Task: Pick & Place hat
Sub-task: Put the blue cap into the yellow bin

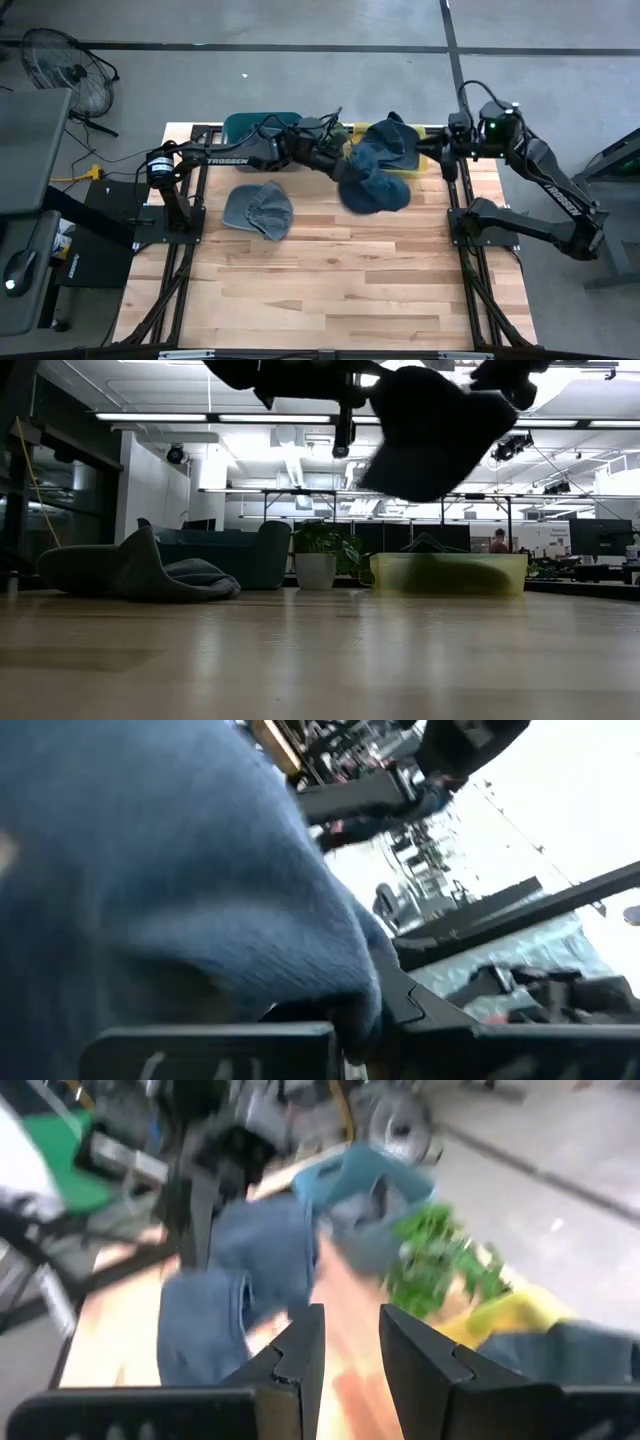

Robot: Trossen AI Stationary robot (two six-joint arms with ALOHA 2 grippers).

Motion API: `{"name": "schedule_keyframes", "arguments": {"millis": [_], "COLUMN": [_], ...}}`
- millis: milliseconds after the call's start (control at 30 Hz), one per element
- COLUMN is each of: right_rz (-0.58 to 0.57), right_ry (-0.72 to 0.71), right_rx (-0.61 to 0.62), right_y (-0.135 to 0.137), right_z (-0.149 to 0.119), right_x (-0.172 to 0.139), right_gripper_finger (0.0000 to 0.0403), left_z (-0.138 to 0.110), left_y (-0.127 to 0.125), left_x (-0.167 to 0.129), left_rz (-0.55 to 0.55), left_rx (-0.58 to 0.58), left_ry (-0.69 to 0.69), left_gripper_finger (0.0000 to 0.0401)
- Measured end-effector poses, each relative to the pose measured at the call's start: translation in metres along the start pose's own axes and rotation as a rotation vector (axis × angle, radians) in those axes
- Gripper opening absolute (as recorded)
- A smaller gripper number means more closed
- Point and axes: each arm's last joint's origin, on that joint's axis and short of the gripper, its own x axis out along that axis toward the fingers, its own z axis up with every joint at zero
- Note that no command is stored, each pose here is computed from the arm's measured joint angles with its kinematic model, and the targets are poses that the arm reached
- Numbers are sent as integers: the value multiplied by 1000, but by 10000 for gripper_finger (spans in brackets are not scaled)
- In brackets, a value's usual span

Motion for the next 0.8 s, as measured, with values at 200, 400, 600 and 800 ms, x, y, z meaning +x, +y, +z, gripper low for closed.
{"name": "schedule_keyframes", "arguments": {"millis": [200,400,600,800], "right_rz": [20,72,148,306], "right_ry": [134,209,246,237], "right_rx": [-24,-2,41,74], "right_y": [0,0,0,-2], "right_z": [-14,-21,-22,-17], "right_x": [-1,0,5,17], "right_gripper_finger": [93,110,174,215], "left_z": [3,21,45,66], "left_y": [-6,-33,-68,-103], "left_x": [0,-3,-16,-32], "left_rz": [-46,-45,-13,-79], "left_rx": [24,106,244,401], "left_ry": [35,53,75,35], "left_gripper_finger": [4,4,3,3]}}
